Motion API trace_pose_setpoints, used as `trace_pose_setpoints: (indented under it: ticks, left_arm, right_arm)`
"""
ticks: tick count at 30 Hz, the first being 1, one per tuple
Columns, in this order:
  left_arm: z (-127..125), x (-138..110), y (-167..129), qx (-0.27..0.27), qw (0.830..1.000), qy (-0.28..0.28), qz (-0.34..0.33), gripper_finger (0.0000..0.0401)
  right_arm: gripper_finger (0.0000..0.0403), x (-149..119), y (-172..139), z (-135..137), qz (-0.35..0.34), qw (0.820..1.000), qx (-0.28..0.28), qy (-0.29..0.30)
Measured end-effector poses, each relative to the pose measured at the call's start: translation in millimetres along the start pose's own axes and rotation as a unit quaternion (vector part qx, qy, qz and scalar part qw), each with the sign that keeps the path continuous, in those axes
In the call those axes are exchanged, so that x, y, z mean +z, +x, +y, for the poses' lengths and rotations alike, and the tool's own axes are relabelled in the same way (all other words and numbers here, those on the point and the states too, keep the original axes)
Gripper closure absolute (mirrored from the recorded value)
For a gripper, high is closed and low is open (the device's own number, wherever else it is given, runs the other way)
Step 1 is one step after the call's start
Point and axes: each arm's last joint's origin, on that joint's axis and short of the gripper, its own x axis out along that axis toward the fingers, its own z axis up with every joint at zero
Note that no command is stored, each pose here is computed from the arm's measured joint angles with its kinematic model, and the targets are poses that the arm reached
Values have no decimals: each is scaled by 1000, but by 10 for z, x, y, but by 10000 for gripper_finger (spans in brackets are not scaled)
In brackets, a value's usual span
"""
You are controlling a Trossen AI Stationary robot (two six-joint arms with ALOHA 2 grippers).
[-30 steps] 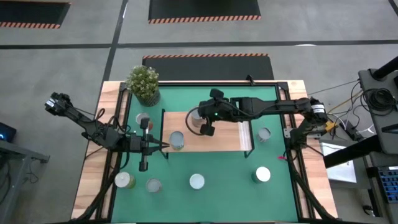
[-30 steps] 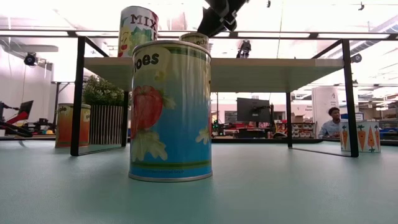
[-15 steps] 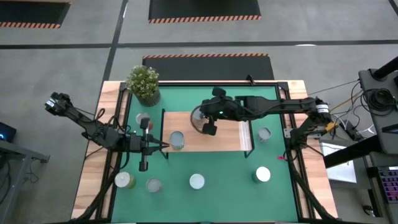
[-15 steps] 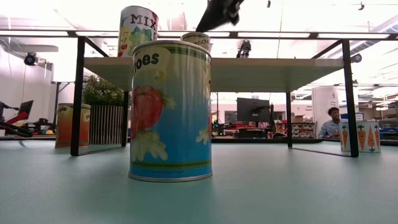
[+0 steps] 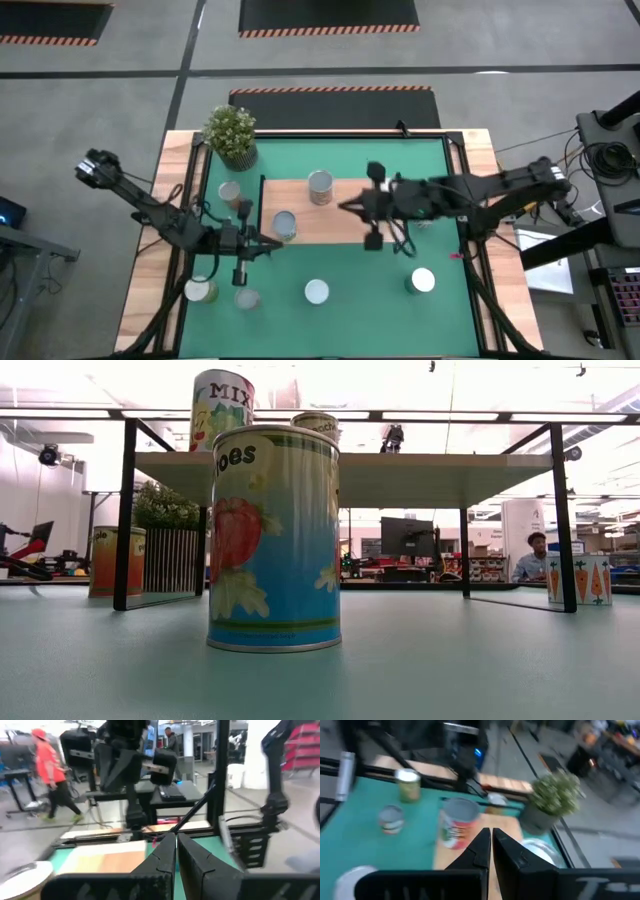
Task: Pick and place cans onto a shelf
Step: Put the canned of oranges on the shelf
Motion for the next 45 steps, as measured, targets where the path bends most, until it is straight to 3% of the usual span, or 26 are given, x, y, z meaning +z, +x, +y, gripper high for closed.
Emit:
trace_pose_setpoints:
  ticks: [7, 11, 14, 16, 18, 22, 25, 27, 30, 33, 36, 41, 45]
  left_arm:
    - [-318, 203, 4, -47, 988, -129, 63, 401]
    - [-526, 289, -42, -35, 965, -222, 135, 401]
    - [-639, 328, -80, 5, 936, -282, 211, 401]
    - [-690, 361, -97, 48, 907, -327, 263, 401]
    - [-739, 329, -134, 103, 865, -361, 332, 401]
    - [-875, 153, -202, 237, 756, -401, 459, 401]
    - [-1009, -25, -252, 328, 671, -425, 512, 401]
    - [-1107, -137, -283, 368, 639, -442, 511, 401]
    - [-1240, -276, -359, 407, 609, -463, 499, 401]
    - [-1351, -401, -488, 455, 561, -463, 513, 401]
    - [-1364, -463, -584, 489, 546, -441, 518, 401]
    - [-1254, -551, -642, 530, 553, -394, 508, 401]
    - [-1177, -580, -700, 553, 548, -371, 506, 400]
  right_arm:
    - [394, -224, -199, 186, -73, 996, 25, -34]
    - [394, -377, -236, 227, -89, 994, 29, -52]
    - [394, -446, -283, 217, -106, 992, 27, -60]
    - [394, -508, -292, 218, -109, 992, 28, -61]
    - [394, -556, -302, 218, -111, 992, 28, -60]
    - [394, -641, -325, 230, -113, 990, 53, -64]
    - [394, -709, -321, 251, -109, 989, 74, -68]
    - [394, -733, -314, 260, -107, 988, 81, -78]
    - [394, -720, -328, 253, -112, 987, 79, -85]
    - [394, -709, -337, 254, -114, 987, 80, -83]
    - [394, -721, -335, 267, -112, 987, 83, -85]
    - [394, -722, -337, 278, -114, 986, 94, -81]
    - [394, -726, -337, 281, -111, 986, 99, -71]
